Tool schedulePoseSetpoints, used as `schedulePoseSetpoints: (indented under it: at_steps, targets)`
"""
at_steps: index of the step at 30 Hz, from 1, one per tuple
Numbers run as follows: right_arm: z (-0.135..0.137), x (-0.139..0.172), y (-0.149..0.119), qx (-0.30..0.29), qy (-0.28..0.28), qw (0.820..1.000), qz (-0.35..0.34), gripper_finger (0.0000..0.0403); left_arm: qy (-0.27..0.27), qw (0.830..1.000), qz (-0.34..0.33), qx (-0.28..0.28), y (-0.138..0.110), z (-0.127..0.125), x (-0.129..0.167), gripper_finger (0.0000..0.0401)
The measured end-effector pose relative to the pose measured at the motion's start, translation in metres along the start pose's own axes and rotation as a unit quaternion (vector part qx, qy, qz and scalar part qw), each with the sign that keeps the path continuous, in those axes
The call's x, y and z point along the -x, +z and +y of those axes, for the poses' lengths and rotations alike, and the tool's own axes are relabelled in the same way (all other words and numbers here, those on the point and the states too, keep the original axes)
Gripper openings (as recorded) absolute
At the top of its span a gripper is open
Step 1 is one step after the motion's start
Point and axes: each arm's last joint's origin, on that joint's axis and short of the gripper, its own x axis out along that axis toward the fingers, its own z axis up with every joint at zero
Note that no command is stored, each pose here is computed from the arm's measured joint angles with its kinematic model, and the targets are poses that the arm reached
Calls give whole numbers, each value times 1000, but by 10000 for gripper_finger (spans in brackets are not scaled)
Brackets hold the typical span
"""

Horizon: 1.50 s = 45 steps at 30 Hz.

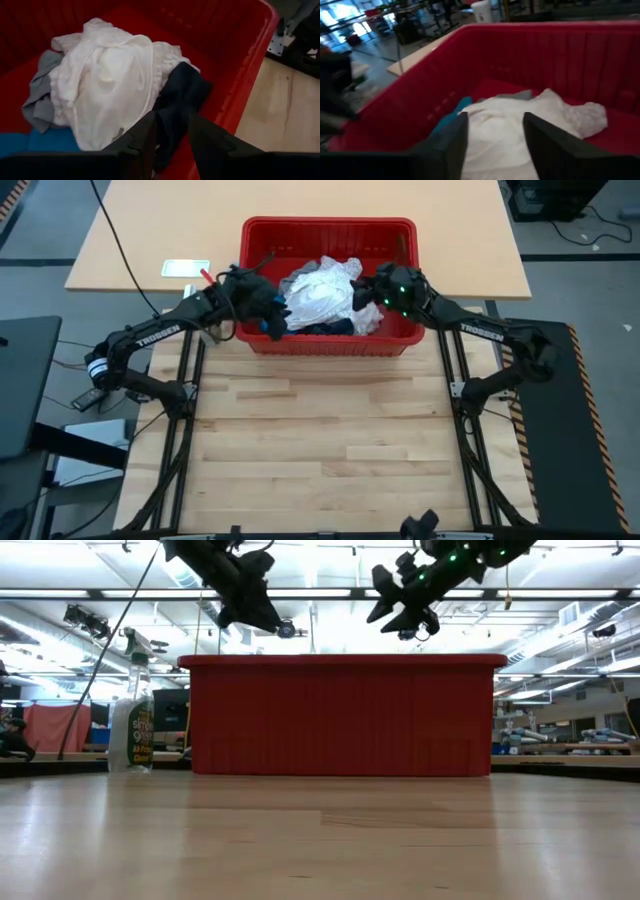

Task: Fold laundry
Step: Remove the white dress from the red laundry bin

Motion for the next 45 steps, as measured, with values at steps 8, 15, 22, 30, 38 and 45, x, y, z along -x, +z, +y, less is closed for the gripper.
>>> schedulePoseSetpoints:
  at_steps: [8,15,22,30,38,45]
  targets:
    - [-22,-34,-1,1,-54,994,90,280,62,996,50,51,-11,18,-33,117]
    - [-47,-61,-9,35,-91,983,158,269,76,988,108,85,-26,26,-53,117]
    - [-66,-87,-38,5,-65,968,241,249,75,988,90,102,-23,26,-53,117]
    - [-79,-110,-67,10,-82,955,284,240,65,989,49,127,-15,20,-53,117]
    - [-83,-121,-80,4,-49,951,304,240,37,991,29,128,-11,0,-55,117]
    - [-75,-117,-59,3,-4,970,245,232,21,988,31,152,-12,-14,-56,117]
